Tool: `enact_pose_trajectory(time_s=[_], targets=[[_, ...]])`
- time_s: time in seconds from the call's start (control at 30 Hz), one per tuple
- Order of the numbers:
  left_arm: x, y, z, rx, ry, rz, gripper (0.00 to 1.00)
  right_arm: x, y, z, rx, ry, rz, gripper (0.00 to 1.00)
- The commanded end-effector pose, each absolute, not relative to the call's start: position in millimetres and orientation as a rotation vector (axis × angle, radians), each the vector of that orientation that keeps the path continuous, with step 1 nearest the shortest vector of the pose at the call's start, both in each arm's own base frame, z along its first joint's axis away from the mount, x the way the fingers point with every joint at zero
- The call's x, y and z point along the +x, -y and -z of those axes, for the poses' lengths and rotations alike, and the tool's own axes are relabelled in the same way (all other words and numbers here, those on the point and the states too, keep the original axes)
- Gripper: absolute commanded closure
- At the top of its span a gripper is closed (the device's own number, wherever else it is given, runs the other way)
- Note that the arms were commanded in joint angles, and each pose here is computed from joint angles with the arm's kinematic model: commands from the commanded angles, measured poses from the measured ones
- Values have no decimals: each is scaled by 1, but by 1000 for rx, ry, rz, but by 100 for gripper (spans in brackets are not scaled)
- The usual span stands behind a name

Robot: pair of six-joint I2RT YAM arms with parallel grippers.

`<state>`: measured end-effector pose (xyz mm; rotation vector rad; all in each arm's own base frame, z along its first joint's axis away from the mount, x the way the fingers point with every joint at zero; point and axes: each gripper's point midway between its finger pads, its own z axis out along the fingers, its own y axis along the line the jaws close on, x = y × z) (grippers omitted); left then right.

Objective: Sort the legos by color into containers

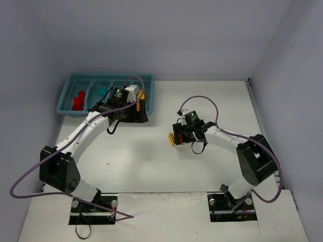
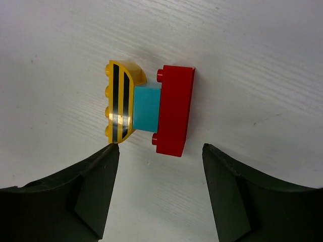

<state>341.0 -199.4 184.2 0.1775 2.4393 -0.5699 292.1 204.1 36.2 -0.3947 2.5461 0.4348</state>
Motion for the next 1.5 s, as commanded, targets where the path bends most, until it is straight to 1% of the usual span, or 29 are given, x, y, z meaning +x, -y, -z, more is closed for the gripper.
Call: enact_pose_trajectory(time_s=[0.0, 0.1, 0.2, 0.37, 0.47, 0.5, 0.57, 0.6, 0.67, 0.7, 0.83, 1.03, 1.23, 1.47], targets=[[337, 211, -215, 157, -2347, 676, 29, 319, -209, -48, -383, -2464, -353, 37], [332, 208, -209, 153, -2369, 670, 29, 322, -208, -44, -366, -2467, -322, 38], [328, 207, -204, 157, -2385, 672, 29, 325, -207, -37, -357, -2475, -303, 43], [321, 205, -197, 160, -2409, 666, 29, 325, -216, -33, -386, -2480, -302, 46], [319, 204, -195, 161, -2420, 665, 29, 324, -218, -29, -381, -2489, -303, 55], [318, 205, -195, 162, -2421, 668, 29, 324, -219, -29, -381, -2488, -300, 65], [318, 207, -194, 156, -2429, 684, 29, 324, -220, -30, -385, -2480, -298, 75], [317, 208, -194, 155, -2430, 692, 29, 324, -221, -31, -384, -2476, -296, 87], [317, 213, -196, 144, -2426, 733, 29, 325, -222, -39, -392, -2454, -297, 97], [316, 215, -196, 137, -2428, 751, 29, 324, -224, -43, -402, -2441, -299, 100], [316, 233, -206, 112, -2387, 898, 29, 327, -236, -79, -417, -2323, -366, 100], [311, 263, -227, 49, -2305, 1170, 29, 325, -243, -159, -389, -2072, -507, 100], [311, 285, -256, 126, -2176, 1278, 29, 313, -250, -197, -454, -1939, -600, 100], [311, 300, -299, 214, -1984, 1346, 29, 307, -251, -211, -477, -1895, -632, 100]])
